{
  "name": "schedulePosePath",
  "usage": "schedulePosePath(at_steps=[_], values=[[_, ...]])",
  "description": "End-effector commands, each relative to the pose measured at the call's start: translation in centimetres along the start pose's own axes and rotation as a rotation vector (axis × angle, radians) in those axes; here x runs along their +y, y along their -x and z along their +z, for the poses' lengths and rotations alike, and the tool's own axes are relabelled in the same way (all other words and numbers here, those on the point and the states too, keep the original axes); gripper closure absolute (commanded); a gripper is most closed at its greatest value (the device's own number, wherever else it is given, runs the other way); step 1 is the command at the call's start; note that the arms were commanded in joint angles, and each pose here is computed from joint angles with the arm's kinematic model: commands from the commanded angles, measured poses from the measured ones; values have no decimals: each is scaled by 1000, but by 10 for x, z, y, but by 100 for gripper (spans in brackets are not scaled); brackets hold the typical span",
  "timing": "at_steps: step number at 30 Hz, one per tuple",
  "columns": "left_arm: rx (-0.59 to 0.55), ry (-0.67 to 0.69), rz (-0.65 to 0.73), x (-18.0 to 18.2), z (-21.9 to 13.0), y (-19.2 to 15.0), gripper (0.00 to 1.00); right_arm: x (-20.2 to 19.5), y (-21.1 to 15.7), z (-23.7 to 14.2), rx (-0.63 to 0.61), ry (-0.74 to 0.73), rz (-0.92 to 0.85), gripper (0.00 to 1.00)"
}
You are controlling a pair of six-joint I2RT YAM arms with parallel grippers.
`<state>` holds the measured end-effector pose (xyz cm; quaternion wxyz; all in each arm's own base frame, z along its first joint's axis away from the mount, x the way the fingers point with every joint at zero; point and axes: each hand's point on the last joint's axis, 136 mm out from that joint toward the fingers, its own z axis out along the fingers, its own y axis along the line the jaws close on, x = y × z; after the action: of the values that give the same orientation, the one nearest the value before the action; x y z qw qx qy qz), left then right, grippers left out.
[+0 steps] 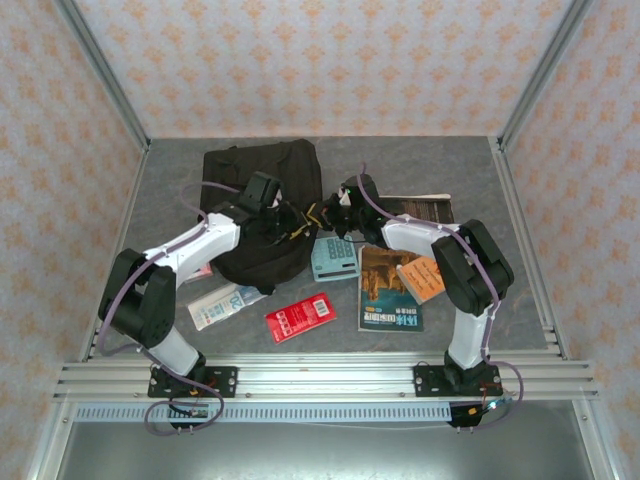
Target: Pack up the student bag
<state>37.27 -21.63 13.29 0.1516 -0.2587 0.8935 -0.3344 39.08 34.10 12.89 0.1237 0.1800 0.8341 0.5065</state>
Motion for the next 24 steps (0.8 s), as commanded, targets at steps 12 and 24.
schedulePosePath(at_steps=[12, 24], values=[[-47, 2, 76, -4, -9, 11, 100, 37, 3, -10, -36, 91, -83, 100], [-74, 24, 102, 10, -29, 5, 100, 25, 16, -15, -97, 39, -77, 100]])
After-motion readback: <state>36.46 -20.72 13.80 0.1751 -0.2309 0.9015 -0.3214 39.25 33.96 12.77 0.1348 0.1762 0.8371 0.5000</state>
